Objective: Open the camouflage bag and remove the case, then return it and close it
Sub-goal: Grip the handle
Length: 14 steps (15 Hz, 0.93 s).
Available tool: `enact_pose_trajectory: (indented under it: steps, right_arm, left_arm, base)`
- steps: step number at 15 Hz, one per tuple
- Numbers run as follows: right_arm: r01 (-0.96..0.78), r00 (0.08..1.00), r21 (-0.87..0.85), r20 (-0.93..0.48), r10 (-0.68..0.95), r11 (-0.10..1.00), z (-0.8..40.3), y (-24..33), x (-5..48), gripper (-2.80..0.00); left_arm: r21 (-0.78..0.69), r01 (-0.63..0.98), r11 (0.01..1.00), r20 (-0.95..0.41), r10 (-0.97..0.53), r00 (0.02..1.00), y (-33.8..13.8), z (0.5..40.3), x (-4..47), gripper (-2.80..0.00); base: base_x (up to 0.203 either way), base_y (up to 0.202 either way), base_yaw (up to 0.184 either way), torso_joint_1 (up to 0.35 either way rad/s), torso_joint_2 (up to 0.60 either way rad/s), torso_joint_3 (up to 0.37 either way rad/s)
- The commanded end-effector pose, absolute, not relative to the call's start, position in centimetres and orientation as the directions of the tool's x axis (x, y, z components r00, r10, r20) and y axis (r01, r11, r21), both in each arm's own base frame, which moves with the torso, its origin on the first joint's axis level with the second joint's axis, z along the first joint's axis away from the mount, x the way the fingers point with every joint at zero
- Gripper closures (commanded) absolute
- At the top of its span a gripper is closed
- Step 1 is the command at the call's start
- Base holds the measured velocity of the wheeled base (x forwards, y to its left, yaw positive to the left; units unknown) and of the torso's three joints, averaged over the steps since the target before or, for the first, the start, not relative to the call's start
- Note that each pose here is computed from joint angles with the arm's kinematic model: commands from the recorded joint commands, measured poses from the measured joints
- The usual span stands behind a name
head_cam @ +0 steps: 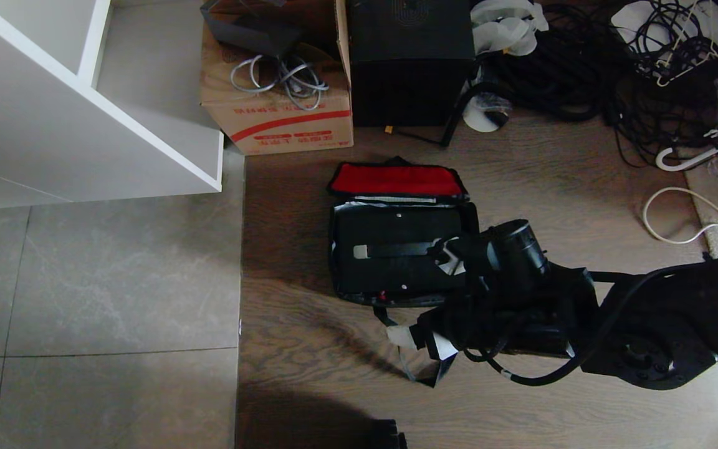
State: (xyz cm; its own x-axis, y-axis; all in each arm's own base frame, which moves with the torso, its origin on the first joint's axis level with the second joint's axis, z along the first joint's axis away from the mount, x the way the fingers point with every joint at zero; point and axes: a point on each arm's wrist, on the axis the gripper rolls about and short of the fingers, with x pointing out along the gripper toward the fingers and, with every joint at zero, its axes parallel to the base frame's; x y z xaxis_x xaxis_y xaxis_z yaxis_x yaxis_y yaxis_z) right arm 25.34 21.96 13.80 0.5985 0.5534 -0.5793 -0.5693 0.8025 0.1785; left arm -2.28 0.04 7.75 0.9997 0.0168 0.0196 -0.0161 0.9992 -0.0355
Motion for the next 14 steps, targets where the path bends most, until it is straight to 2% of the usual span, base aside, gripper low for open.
enact_pose_trajectory:
  steps: [1,4,8,10,11,14]
  right_arm:
    - [-0.552,0.606,0.160,-0.598,0.525,0.819,13.0,22.0,25.6,-2.80]
    - [-0.539,0.649,0.076,-0.597,0.471,0.839,12.8,22.3,26.1,-2.80]
    - [-0.582,0.665,-0.037,-0.596,0.450,0.812,12.3,23.4,27.3,-2.80]
    - [-0.500,0.762,-0.247,-0.581,0.286,0.830,11.0,24.0,28.7,-2.80]
    - [-0.461,0.811,-0.339,-0.536,0.235,0.820,10.8,24.5,29.5,-2.80]
    - [-0.366,0.922,-0.511,-0.313,0.228,0.778,10.7,26.4,31.2,-2.80]
  left_arm:
    - [-0.036,-0.018,0.999,0.011,0.018,1.000,0.0,7.5,-2.2,0.00]
    - [-0.037,-0.018,0.999,0.011,0.018,1.000,0.0,7.5,-2.2,0.00]
    - [-0.037,-0.018,0.999,0.011,0.018,1.000,0.0,7.5,-2.2,0.00]
    - [-0.037,-0.018,0.999,0.011,0.018,1.000,0.0,7.5,-2.2,0.00]
    - [-0.037,-0.017,0.999,0.011,0.017,1.000,0.0,7.5,-2.2,0.00]
    - [-0.036,-0.018,0.999,0.011,0.018,1.000,0.0,7.5,-2.2,0.00]
  base:
    - [0.000,0.000,0.000,0.000,0.00,0.000]
    - [0.000,0.000,0.000,0.000,0.00,0.000]
    - [0.000,0.000,0.000,0.000,0.00,0.000]
    - [0.000,0.000,0.000,0.000,0.00,0.000]
    - [0.000,0.000,0.000,0.000,0.00,0.000]
    - [0.000,0.000,0.000,0.000,0.00,0.000]
